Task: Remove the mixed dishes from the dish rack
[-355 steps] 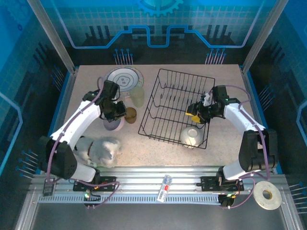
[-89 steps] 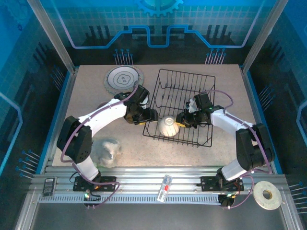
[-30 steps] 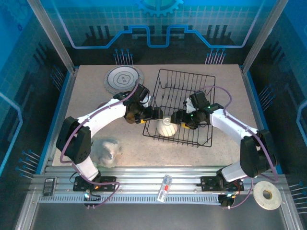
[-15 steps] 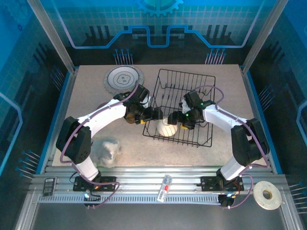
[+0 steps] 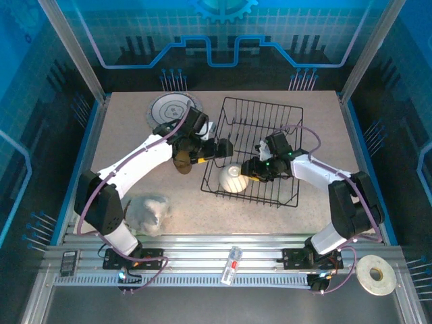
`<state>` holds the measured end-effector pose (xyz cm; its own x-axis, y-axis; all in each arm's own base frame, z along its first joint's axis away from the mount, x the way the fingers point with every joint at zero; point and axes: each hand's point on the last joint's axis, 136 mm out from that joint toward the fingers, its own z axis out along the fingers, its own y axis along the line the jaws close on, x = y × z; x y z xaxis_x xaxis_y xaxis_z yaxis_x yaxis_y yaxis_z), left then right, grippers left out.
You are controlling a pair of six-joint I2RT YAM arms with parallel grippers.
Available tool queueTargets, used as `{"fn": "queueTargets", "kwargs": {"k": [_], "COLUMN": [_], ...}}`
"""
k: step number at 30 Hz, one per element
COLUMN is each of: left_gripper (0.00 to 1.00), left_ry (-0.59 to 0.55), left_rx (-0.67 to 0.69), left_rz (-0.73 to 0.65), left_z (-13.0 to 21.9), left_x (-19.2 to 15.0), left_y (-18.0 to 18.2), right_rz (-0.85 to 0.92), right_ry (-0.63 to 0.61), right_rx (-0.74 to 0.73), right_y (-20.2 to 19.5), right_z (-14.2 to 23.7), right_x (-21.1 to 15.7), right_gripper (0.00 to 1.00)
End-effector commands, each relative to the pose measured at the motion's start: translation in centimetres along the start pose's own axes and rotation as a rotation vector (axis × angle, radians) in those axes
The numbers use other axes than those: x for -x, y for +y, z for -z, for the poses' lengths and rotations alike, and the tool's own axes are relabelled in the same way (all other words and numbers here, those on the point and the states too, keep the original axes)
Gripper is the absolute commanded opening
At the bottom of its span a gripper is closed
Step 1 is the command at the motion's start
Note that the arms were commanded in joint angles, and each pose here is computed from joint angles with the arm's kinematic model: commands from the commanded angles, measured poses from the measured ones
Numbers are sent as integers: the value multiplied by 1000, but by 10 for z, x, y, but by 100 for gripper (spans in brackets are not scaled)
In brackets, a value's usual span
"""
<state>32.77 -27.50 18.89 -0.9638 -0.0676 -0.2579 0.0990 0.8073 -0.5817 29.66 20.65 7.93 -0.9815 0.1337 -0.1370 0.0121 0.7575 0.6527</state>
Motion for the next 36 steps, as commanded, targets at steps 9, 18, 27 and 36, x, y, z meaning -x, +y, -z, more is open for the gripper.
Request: {"fn": "queueTargets", "kwargs": {"k": [9, 18, 27, 36], "left_gripper": [96, 91, 87, 82], "left_ry": [177, 230, 220, 242], "left_rx": [17, 77, 73, 101], "left_rz": [-6, 20, 46, 72], "left_z": [-32, -57, -69, -84], "left_x": [-25, -29, -20, -23], "left_y": [-3, 16, 14, 26], "right_rz": [-279, -367, -369, -360], "right_ry": [136, 150, 102, 64], "right_rx": [-168, -175, -214, -300], "right_y": [-80, -94, -94, -100], "right_z": [-14, -15, 1, 22], "right_x": [-46, -50, -40, -35], "right_gripper": [39, 34, 30, 28]}}
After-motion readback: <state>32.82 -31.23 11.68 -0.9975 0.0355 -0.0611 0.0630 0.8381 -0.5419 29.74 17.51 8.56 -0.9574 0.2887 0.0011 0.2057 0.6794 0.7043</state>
